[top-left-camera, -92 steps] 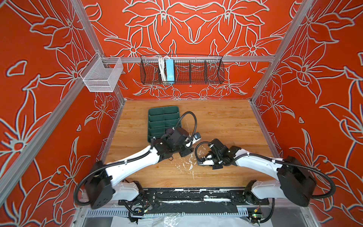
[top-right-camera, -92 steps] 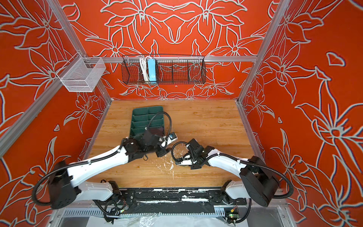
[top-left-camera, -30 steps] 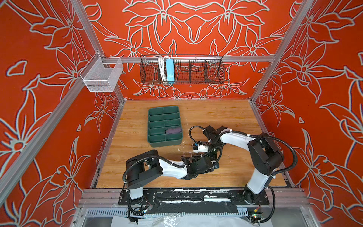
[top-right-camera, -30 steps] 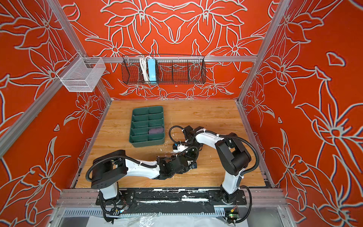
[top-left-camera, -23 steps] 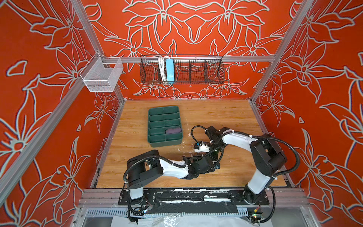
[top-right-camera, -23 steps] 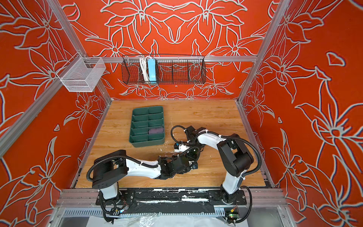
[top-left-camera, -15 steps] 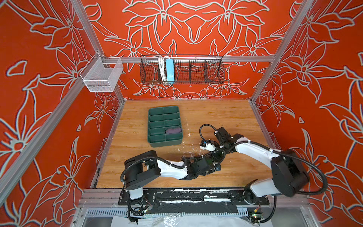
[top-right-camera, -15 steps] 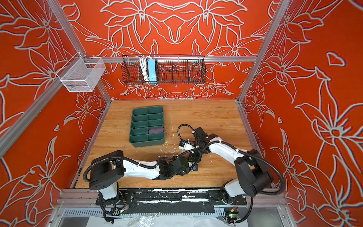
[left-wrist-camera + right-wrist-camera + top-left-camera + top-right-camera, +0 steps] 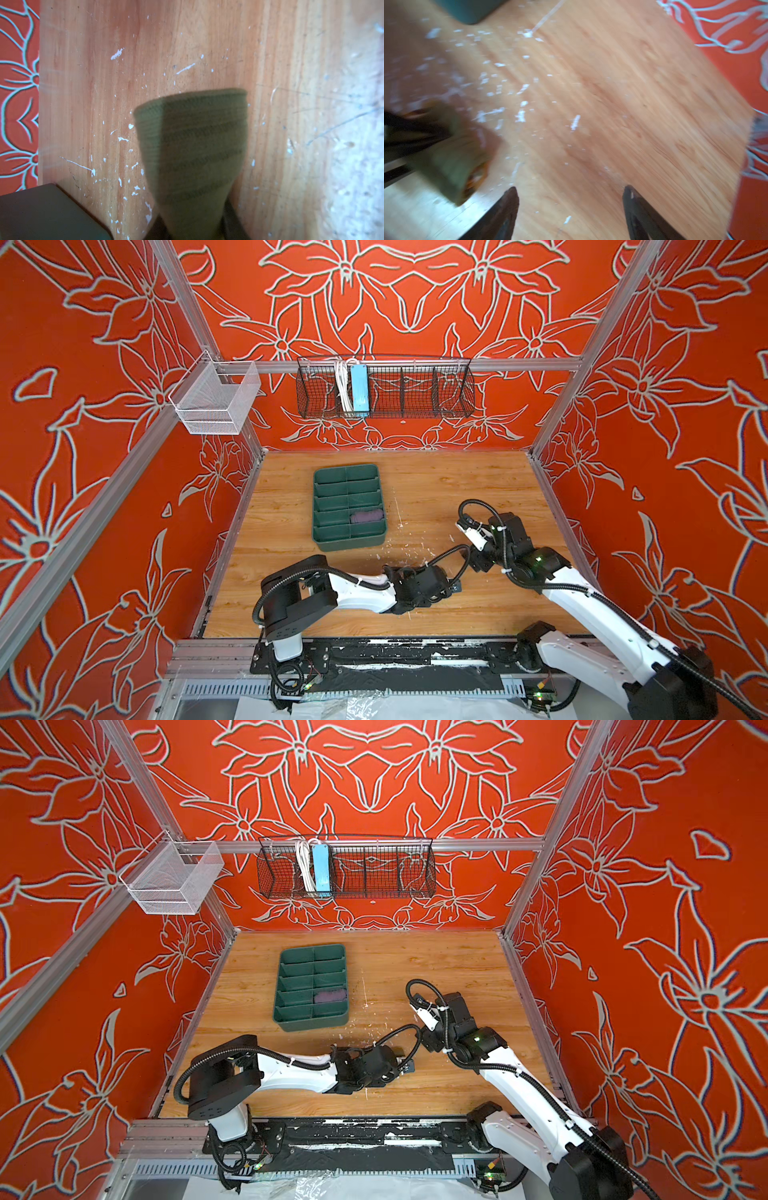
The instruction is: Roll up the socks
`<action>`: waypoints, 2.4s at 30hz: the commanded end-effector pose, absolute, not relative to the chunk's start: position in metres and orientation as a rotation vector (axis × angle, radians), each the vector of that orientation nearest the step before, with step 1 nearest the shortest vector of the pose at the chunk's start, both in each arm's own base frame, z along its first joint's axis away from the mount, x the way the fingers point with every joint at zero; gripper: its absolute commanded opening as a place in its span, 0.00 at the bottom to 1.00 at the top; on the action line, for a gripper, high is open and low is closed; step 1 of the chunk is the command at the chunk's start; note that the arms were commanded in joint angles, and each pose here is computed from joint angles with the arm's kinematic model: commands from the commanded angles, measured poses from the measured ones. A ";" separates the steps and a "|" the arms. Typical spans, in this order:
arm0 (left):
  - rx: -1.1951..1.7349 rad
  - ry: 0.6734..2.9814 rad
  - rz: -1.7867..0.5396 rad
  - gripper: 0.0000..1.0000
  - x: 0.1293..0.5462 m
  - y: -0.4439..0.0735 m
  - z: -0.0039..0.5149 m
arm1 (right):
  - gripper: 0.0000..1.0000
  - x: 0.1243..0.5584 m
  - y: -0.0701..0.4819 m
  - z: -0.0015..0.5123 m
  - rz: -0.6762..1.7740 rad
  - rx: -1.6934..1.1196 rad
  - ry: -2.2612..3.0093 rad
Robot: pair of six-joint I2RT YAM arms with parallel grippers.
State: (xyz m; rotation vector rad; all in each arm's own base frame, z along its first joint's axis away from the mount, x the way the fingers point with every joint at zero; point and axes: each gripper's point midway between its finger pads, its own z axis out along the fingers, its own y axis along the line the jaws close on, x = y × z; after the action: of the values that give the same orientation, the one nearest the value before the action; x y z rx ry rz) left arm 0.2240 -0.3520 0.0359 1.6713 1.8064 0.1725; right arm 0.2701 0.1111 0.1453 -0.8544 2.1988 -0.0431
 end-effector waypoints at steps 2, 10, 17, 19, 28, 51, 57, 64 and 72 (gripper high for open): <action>1.871 2.009 0.085 0.00 0.198 -0.326 0.006 | 0.79 0.291 0.074 0.183 -0.172 -0.444 2.111; 1.886 2.472 -0.359 0.00 0.184 -0.338 0.004 | 0.74 0.260 0.069 0.239 0.024 -0.262 1.866; 1.723 2.709 -0.653 0.00 0.202 -0.334 0.000 | 0.69 0.184 0.131 0.193 0.285 -0.964 1.810; 1.702 2.756 -0.700 0.00 0.205 -0.333 -0.002 | 0.69 0.154 0.145 0.166 0.391 -1.218 1.825; 1.684 2.807 -0.765 0.00 0.208 -0.333 -0.014 | 0.64 0.165 0.169 0.119 0.179 -1.760 1.677; 1.692 2.806 -0.817 0.00 0.203 -0.336 -0.012 | 0.61 0.243 0.190 0.044 -0.117 -1.815 1.670; 1.704 2.752 -0.792 0.12 0.205 -0.339 -0.003 | 0.25 0.229 0.189 0.031 -0.025 -1.877 1.772; 1.686 2.689 -0.766 0.25 0.210 -0.342 0.008 | 0.00 0.215 0.188 0.023 0.030 -1.934 1.845; 1.654 2.550 -0.774 0.44 0.219 -0.351 0.035 | 0.00 0.204 0.183 0.026 0.045 -1.942 1.907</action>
State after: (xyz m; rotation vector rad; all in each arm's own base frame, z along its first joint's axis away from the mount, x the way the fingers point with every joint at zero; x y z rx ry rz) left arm 0.2373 -0.3592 0.0398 1.5849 2.5266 -0.8661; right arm 0.2158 0.2010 0.0374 -2.0042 1.6780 0.0067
